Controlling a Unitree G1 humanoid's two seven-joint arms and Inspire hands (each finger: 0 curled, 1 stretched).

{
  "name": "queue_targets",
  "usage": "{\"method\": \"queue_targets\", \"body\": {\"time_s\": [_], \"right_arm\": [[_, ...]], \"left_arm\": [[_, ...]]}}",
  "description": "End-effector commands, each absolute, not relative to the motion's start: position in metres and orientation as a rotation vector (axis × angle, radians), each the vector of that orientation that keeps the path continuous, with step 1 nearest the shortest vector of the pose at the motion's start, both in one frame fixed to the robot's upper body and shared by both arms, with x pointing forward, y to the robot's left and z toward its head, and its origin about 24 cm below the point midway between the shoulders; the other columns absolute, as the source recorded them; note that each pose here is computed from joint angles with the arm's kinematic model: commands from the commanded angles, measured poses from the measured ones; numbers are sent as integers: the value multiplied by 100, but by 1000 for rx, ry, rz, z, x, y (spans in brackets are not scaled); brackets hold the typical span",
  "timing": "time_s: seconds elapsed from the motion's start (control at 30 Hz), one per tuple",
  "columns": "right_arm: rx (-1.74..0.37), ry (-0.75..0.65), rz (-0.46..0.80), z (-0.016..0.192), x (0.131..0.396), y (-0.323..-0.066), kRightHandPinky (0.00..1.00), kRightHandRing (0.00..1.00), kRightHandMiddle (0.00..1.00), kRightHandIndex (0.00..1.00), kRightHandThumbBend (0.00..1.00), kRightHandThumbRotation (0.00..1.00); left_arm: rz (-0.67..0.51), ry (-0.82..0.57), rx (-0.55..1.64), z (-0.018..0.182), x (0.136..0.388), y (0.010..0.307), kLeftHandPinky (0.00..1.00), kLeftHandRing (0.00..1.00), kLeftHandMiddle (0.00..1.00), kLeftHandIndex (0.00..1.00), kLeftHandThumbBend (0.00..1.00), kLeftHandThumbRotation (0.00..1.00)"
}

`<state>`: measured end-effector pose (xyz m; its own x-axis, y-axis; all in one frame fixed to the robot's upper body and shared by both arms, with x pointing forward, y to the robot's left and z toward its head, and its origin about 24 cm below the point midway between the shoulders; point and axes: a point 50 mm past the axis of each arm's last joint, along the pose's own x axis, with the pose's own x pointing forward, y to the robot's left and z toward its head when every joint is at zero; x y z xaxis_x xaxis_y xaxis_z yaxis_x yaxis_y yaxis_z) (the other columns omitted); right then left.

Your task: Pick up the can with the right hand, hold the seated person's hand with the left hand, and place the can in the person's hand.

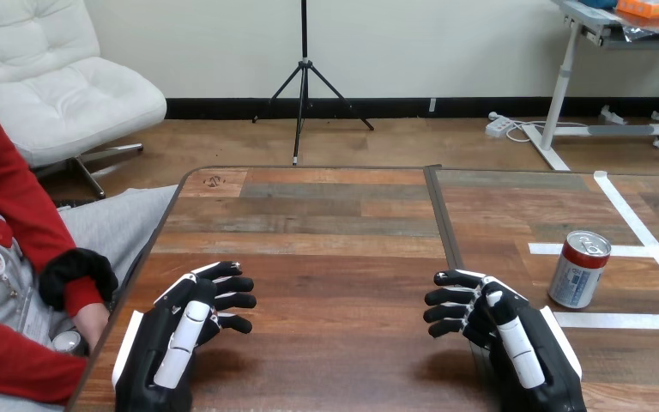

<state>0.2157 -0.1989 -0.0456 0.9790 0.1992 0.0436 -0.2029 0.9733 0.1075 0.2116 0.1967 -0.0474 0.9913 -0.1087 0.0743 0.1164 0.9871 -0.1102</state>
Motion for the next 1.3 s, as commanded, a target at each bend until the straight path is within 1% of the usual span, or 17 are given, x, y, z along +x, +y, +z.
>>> {"method": "queue_targets", "body": {"time_s": [0.0, 0.2, 0.53, 0.7, 1.07, 1.2, 1.27], "right_arm": [[75, -156, 239, -16, 250, -199, 56, 61, 63, 66, 84, 82], [21, -174, 256, -5, 263, -201, 59, 65, 66, 68, 83, 80], [-70, -189, 269, 13, 287, -206, 63, 69, 70, 71, 75, 78], [-86, -188, 279, 21, 300, -208, 65, 71, 72, 73, 76, 80], [-124, -219, 253, 42, 321, -213, 67, 73, 74, 75, 83, 81], [-161, -235, 229, 51, 327, -216, 67, 73, 74, 76, 83, 82], [-172, -244, 221, 54, 329, -217, 68, 74, 75, 76, 81, 82]], "left_arm": [[-153, -144, -97, -30, 233, 191, 48, 61, 64, 66, 71, 76], [-149, -141, -96, -30, 234, 191, 48, 61, 64, 65, 70, 76], [-152, -141, -97, -31, 234, 190, 48, 60, 63, 64, 70, 75], [-154, -141, -97, -31, 234, 190, 48, 60, 63, 64, 71, 75], [-147, -137, -96, -32, 233, 190, 47, 59, 62, 64, 73, 75], [-145, -140, -95, -31, 232, 190, 47, 59, 61, 63, 71, 74], [-145, -141, -96, -31, 232, 190, 47, 58, 61, 63, 70, 74]]}}
